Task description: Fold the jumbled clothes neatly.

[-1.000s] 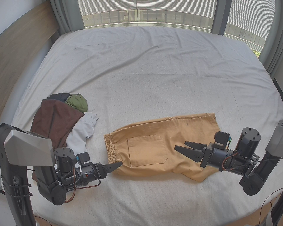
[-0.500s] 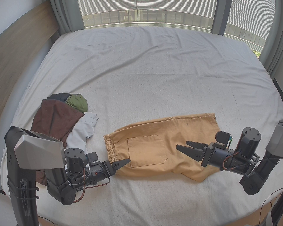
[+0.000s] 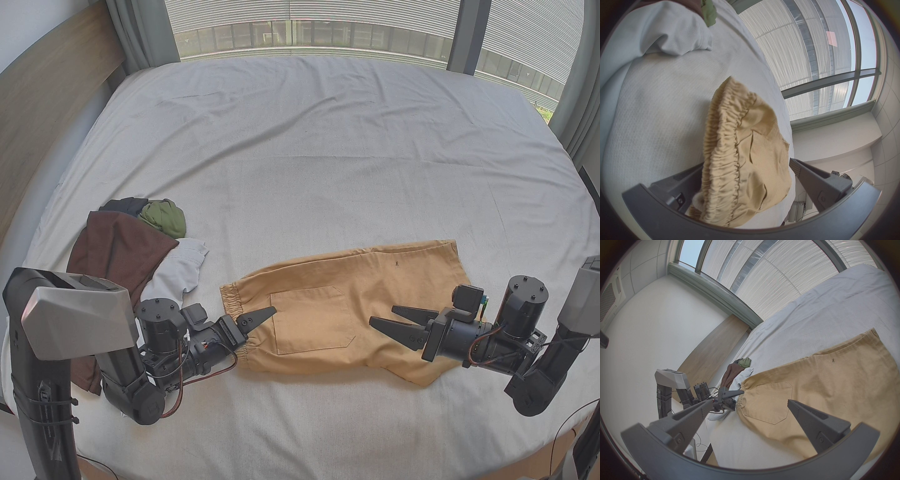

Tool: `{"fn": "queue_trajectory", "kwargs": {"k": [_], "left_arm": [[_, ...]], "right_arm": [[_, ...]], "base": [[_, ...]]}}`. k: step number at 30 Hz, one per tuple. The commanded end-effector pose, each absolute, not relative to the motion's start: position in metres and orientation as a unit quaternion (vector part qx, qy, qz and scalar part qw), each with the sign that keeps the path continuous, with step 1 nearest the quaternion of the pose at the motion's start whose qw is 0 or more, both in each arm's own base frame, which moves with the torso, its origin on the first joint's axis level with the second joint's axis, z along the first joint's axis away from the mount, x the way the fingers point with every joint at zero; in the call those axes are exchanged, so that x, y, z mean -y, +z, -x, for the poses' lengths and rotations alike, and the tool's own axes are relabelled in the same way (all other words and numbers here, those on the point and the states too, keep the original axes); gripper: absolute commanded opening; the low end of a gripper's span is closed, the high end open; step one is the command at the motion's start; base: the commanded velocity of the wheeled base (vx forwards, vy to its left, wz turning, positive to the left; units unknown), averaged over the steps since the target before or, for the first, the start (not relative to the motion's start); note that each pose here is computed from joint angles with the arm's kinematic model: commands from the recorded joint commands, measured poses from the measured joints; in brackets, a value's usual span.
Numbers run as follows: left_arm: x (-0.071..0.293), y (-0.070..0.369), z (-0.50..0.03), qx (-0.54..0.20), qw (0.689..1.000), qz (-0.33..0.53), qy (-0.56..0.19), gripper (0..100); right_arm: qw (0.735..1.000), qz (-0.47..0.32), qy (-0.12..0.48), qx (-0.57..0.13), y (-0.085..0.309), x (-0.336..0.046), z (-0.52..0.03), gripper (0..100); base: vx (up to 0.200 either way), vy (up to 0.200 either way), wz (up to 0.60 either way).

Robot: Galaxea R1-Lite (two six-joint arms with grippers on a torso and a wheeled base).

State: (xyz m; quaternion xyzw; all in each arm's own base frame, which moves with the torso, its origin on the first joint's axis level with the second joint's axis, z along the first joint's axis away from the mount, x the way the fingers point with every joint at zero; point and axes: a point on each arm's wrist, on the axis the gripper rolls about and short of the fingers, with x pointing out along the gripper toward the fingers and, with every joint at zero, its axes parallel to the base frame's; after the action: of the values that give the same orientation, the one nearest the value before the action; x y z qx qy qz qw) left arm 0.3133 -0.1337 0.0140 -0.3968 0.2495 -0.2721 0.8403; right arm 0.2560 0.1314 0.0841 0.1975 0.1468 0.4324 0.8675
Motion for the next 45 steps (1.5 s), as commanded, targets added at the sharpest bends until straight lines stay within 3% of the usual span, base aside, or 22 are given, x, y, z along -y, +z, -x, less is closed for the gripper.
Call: {"fn": "queue_trajectory", "kwargs": {"k": [1, 11, 12, 23, 38, 45], "left_arm": [[0.135, 0.024, -0.313, -0.235, 0.841, 0.398, -0.281, 100], [0.136, 0.02, -0.312, -0.243, 0.84, 0.397, -0.28, 100], [0.136, 0.019, -0.312, -0.245, 0.839, 0.397, -0.279, 0], [0.131, 0.022, -0.316, -0.232, 0.845, 0.396, -0.274, 0], [0.084, 0.042, -0.308, -0.193, 0.884, 0.347, -0.246, 0], [0.057, 0.055, -0.302, -0.185, 0.882, 0.346, -0.262, 0]], "right_arm": [[0.867, -0.197, 0.431, -0.151, 0.081, -0.132, -0.257, 100], [0.868, -0.198, 0.43, -0.151, 0.081, -0.131, -0.257, 100], [0.868, -0.198, 0.43, -0.152, 0.081, -0.131, -0.257, 100], [0.867, -0.197, 0.43, -0.154, 0.08, -0.131, -0.256, 100], [0.868, -0.198, 0.424, -0.167, 0.072, -0.131, -0.26, 100], [0.868, -0.198, 0.424, -0.167, 0.072, -0.131, -0.26, 100]], "base": [[0.0, 0.0, 0.0], [0.0, 0.0, 0.0], [0.0, 0.0, 0.0], [0.0, 0.0, 0.0], [0.0, 0.0, 0.0], [0.0, 0.0, 0.0]]}}
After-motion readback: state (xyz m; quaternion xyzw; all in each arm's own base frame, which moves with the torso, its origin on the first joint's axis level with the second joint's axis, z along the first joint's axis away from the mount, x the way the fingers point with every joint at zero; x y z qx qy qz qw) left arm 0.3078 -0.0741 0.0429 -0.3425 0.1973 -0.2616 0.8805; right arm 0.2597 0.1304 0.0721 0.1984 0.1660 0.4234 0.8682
